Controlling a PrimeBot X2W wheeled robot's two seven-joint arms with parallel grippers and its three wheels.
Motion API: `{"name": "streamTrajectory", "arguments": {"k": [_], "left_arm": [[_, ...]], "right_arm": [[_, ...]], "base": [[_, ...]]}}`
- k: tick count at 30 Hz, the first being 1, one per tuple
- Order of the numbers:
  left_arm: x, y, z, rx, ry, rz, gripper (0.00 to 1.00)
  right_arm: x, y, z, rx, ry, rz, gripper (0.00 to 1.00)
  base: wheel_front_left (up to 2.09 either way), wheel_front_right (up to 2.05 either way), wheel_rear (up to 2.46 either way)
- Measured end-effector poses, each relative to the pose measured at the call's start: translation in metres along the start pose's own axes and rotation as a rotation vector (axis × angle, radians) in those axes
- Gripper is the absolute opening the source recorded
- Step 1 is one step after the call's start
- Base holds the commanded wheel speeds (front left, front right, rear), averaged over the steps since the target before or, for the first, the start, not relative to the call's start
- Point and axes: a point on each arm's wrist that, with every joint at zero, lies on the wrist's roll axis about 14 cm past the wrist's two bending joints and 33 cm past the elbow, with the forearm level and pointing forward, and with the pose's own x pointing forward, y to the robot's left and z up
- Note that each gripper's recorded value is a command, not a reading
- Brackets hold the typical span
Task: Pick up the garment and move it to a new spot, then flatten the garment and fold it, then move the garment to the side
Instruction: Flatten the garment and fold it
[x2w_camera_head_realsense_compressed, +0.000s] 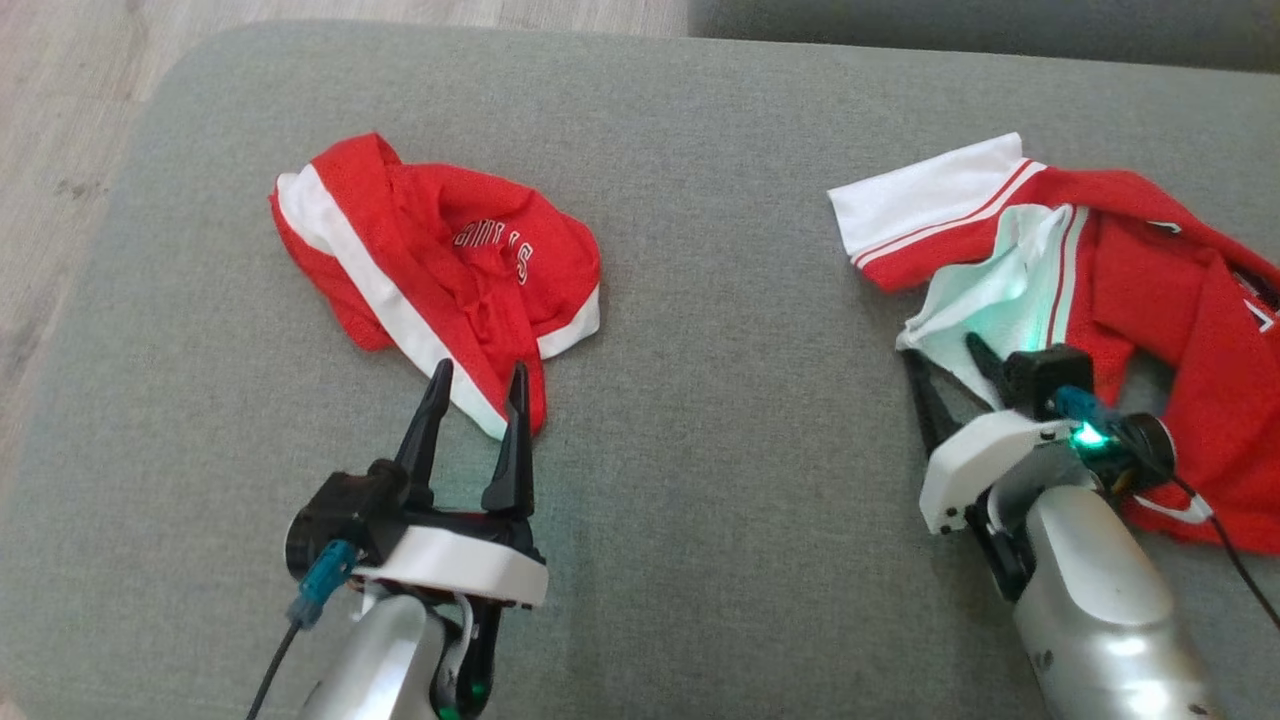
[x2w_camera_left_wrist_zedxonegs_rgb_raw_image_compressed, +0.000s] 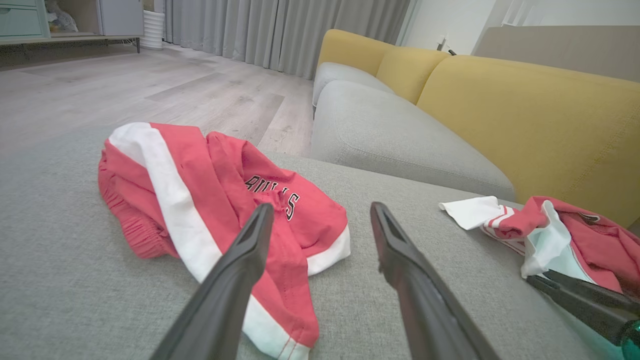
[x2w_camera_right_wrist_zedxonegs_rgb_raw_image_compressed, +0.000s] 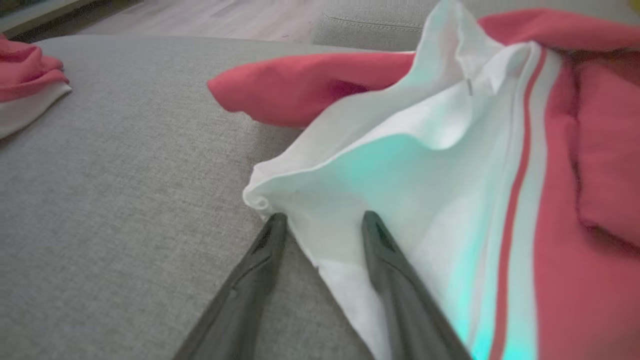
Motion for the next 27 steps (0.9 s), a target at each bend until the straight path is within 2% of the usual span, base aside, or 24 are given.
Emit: {"name": "streamTrajectory", "arguments": {"k": [5, 9, 15, 21, 24, 27], "left_arm": [[0.001, -0.001, 0.002, 0.001, -0.007, -0.003, 1.00], [0.002, -0.008, 0.008, 0.003, -0.023, -0.024, 1.00], [0.000, -0.019, 0.020, 0.004, -0.059, -0.053, 1.00], [-0.007, -0.023, 0.026, 0.005, -0.081, -0.062, 1.00], [-0.011, -0.019, 0.029, 0.004, -0.090, -0.050, 1.00], [-0.014, -0.014, 0.032, 0.010, -0.102, -0.033, 1.00]], "right_arm": [[-0.004, 0.005, 0.006, 0.056, -0.054, 0.012, 0.00], [-0.012, 0.018, 0.032, 0.115, -0.168, 0.051, 0.00], [-0.034, 0.045, 0.105, 0.202, -0.409, 0.146, 0.00], [-0.076, 0.054, 0.192, 0.281, -0.693, 0.217, 0.00], [-0.092, 0.068, 0.195, 0.324, -0.727, 0.266, 0.00], [-0.100, 0.091, 0.177, 0.354, -0.685, 0.325, 0.00]], "base": [[0.00, 0.00, 0.00], [0.00, 0.00, 0.00], [0.00, 0.00, 0.00], [0.00, 0.00, 0.00], [0.00, 0.00, 0.00], [0.00, 0.00, 0.00]]}}
